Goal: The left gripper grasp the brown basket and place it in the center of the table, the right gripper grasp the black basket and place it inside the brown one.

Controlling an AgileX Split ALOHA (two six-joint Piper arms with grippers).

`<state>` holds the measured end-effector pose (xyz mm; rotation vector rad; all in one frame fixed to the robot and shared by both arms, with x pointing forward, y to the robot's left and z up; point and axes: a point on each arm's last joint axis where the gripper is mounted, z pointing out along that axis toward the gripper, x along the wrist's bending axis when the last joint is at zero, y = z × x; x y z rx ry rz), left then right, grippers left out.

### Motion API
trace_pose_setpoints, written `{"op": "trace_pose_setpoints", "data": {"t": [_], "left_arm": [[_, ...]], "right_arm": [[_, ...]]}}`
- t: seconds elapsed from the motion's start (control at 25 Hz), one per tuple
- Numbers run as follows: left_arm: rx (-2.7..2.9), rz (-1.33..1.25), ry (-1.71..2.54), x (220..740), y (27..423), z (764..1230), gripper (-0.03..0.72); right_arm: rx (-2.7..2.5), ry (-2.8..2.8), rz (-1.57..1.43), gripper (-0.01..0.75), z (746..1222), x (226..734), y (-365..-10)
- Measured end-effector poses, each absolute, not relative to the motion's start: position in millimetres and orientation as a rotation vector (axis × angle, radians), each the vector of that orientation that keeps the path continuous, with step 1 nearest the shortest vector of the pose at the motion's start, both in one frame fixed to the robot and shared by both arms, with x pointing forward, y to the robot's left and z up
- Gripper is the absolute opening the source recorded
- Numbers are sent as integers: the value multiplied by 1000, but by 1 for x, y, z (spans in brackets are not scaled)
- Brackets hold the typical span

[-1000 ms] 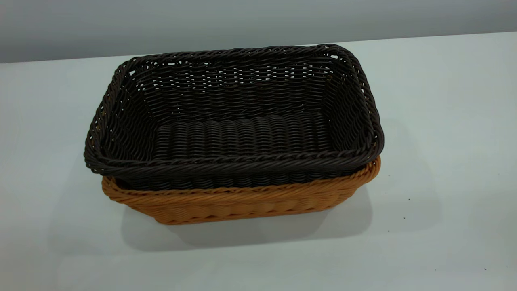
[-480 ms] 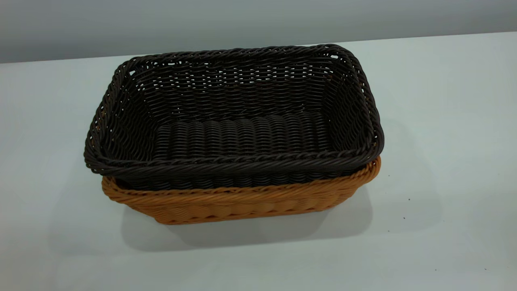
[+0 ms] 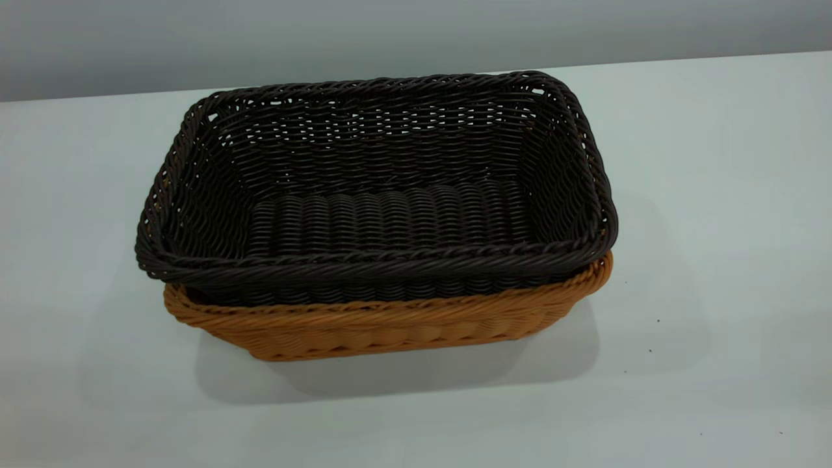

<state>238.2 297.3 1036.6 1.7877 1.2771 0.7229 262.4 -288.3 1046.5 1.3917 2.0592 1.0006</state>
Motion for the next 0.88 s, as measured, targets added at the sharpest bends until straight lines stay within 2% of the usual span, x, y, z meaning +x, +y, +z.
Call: {"op": "trace_pose_setpoints", "data": {"t": [0.48,0.88], "left_arm": [[1612,887,1564,239,297,1037,-1],[1611,888,1565,239,297,1037,-1]], "right_arm": [[1778,1566,785,3,1047,263,-301],[1697,1359,860,3,1049,236,-298]]}}
